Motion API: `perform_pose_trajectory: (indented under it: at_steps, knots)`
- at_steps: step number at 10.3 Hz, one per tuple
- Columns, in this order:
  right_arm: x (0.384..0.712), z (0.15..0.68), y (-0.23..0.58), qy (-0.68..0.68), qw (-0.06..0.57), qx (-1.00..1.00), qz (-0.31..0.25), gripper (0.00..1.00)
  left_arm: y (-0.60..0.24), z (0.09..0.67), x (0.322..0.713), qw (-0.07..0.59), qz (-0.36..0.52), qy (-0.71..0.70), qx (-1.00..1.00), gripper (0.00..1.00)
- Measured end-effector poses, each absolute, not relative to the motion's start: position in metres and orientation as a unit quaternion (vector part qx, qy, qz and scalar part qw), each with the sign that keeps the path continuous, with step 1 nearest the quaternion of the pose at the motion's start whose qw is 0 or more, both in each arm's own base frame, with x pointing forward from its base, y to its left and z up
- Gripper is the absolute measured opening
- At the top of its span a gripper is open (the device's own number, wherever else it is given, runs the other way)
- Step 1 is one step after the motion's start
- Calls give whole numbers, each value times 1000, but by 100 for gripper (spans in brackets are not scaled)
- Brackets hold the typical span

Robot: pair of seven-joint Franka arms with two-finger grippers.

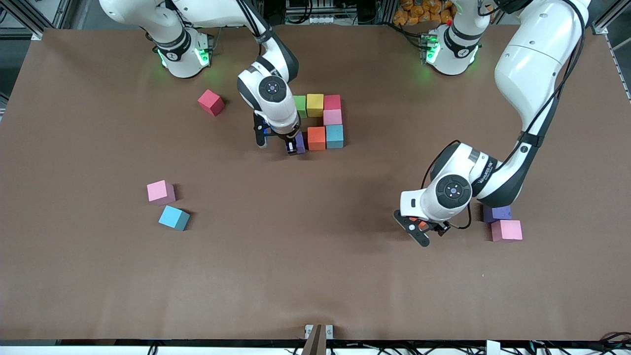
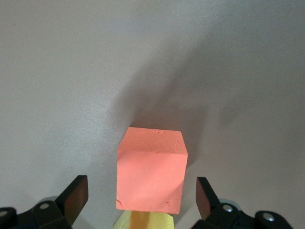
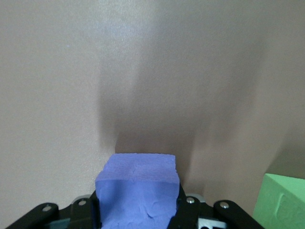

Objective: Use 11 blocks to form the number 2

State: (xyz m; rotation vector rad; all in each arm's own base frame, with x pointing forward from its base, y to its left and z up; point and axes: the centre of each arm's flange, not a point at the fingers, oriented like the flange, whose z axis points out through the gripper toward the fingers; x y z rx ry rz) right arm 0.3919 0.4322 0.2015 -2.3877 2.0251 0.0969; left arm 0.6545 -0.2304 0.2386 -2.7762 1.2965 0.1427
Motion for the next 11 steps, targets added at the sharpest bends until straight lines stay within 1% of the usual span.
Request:
perform_pose_trajectory:
  at_steps: [11]
  knots:
    - [388,198,437,653,-4,-757,32,53,-217,201,658,30,50,422,-905,100]
